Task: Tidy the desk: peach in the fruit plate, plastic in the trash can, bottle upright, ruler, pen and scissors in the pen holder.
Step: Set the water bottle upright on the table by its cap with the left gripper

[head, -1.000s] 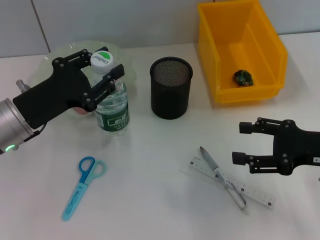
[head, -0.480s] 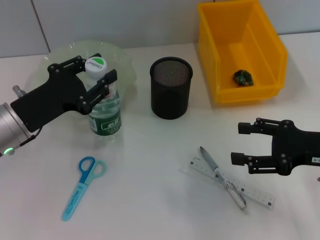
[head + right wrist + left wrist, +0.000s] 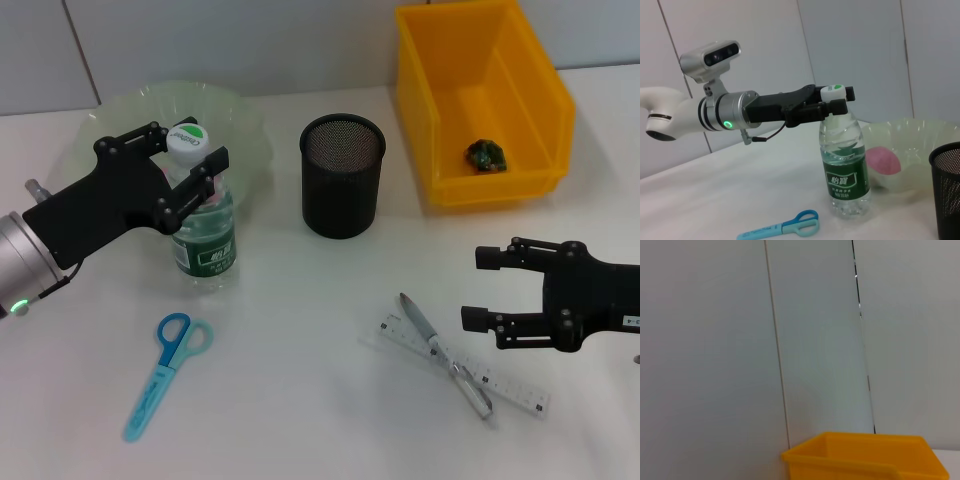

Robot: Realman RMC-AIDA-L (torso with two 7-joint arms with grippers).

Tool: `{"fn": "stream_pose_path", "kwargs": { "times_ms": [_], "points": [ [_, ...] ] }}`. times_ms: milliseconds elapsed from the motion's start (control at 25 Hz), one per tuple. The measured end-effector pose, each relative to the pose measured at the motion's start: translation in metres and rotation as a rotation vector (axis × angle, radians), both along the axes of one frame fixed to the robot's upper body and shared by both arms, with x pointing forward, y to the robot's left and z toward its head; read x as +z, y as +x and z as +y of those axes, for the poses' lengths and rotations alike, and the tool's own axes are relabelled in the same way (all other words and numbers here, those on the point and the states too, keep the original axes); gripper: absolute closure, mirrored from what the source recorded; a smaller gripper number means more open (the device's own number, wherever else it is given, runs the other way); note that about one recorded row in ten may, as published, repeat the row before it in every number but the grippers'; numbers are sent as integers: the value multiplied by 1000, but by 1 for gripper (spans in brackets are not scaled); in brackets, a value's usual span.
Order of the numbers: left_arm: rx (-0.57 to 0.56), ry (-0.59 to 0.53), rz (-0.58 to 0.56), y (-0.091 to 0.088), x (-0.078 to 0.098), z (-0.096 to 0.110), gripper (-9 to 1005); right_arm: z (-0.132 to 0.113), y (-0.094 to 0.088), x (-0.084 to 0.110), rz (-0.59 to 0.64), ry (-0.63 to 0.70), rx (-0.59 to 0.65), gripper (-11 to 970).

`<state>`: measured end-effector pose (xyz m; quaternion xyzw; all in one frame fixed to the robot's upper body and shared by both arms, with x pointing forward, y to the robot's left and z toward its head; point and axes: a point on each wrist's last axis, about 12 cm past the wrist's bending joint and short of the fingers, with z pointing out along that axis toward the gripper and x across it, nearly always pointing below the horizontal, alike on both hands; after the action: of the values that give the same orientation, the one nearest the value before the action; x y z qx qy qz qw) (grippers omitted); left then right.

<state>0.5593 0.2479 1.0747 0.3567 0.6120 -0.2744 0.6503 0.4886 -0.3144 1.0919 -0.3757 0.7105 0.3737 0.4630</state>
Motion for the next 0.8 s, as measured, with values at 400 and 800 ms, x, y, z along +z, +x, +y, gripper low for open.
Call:
{"fn": "stream_pose_path", "kwargs": {
  "times_ms": [400, 800],
  "points": [
    [11, 1, 13, -1, -4, -1, 546, 0, 0, -1, 4, -6, 3, 128],
    [18, -6, 28, -1, -5, -1, 545, 0, 0, -1, 5, -7, 3, 128]
  ]
}}
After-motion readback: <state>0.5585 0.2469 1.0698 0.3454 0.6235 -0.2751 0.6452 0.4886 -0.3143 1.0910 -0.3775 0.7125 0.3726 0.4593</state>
